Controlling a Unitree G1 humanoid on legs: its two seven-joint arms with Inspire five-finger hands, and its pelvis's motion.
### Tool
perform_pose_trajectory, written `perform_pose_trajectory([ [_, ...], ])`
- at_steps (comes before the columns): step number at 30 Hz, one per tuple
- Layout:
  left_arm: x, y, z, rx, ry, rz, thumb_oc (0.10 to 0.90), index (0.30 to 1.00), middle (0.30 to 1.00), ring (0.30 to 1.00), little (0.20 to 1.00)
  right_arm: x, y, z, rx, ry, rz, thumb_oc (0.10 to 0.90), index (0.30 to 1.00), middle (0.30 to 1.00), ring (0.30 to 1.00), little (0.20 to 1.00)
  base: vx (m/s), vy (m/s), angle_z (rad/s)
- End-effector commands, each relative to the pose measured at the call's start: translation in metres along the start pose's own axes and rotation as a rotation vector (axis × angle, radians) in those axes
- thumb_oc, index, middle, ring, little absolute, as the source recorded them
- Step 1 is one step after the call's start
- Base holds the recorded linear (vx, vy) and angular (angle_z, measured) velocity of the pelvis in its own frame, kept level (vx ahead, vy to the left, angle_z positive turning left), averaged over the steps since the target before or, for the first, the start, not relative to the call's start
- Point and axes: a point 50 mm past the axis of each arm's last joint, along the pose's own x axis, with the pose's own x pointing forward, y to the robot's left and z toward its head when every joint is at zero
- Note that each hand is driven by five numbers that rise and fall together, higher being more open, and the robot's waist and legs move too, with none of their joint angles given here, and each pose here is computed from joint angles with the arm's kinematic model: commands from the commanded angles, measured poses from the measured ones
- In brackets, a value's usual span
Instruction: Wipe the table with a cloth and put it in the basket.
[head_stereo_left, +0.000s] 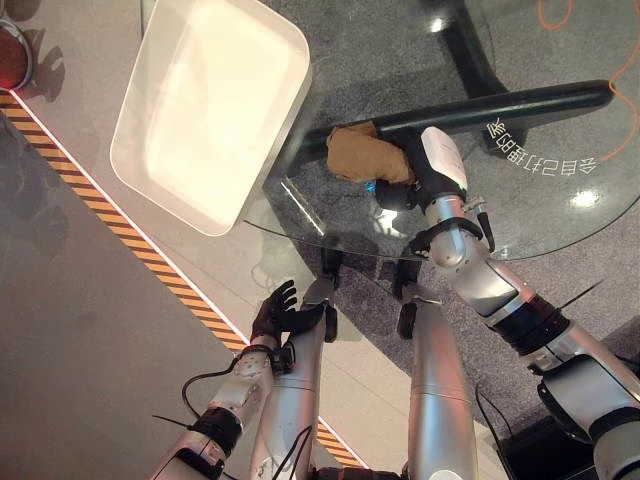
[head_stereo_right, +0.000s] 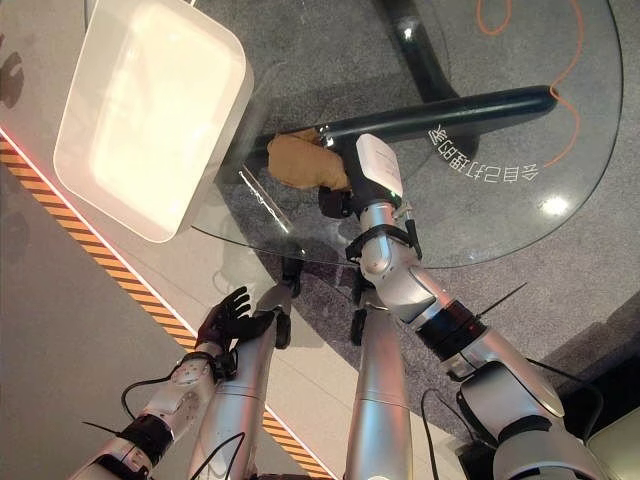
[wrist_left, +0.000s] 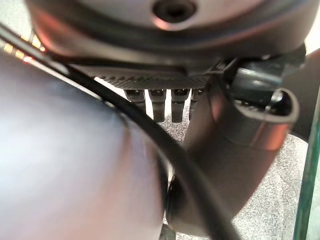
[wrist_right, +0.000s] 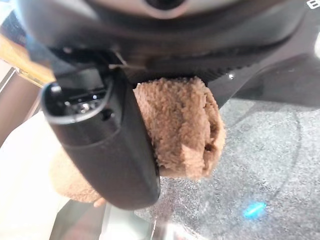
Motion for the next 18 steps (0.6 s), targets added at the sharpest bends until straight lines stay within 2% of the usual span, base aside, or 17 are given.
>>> perform_pose_trajectory([
  [1, -0.027, 0.007, -0.061, 0.049, 0.200, 0.024, 0.800, 0.900, 0.900, 0.900, 0.900, -0.010, -0.011, 0.052, 0.027, -0.270, 0.017, 0.100, 0.300, 0.300, 0.300, 0.200, 0.00, 0.000, 0.00],
  [5, -0.026, 0.008, -0.060, 0.049, 0.195, 0.024, 0.800, 0.900, 0.900, 0.900, 0.900, -0.014, -0.005, 0.055, 0.023, -0.279, 0.067, 0.100, 0.300, 0.300, 0.300, 0.200, 0.00, 0.000, 0.00],
  [13, -0.023, 0.009, -0.061, 0.049, 0.194, 0.024, 0.800, 0.900, 0.900, 0.900, 0.900, -0.012, -0.004, 0.055, 0.027, -0.288, 0.029, 0.100, 0.300, 0.300, 0.300, 0.200, 0.00, 0.000, 0.00],
  [18, -0.023, 0.009, -0.061, 0.054, 0.193, 0.029, 0.800, 0.900, 0.900, 0.900, 0.900, -0.014, -0.006, 0.064, 0.023, -0.335, 0.063, 0.100, 0.300, 0.300, 0.300, 0.200, 0.00, 0.000, 0.00],
])
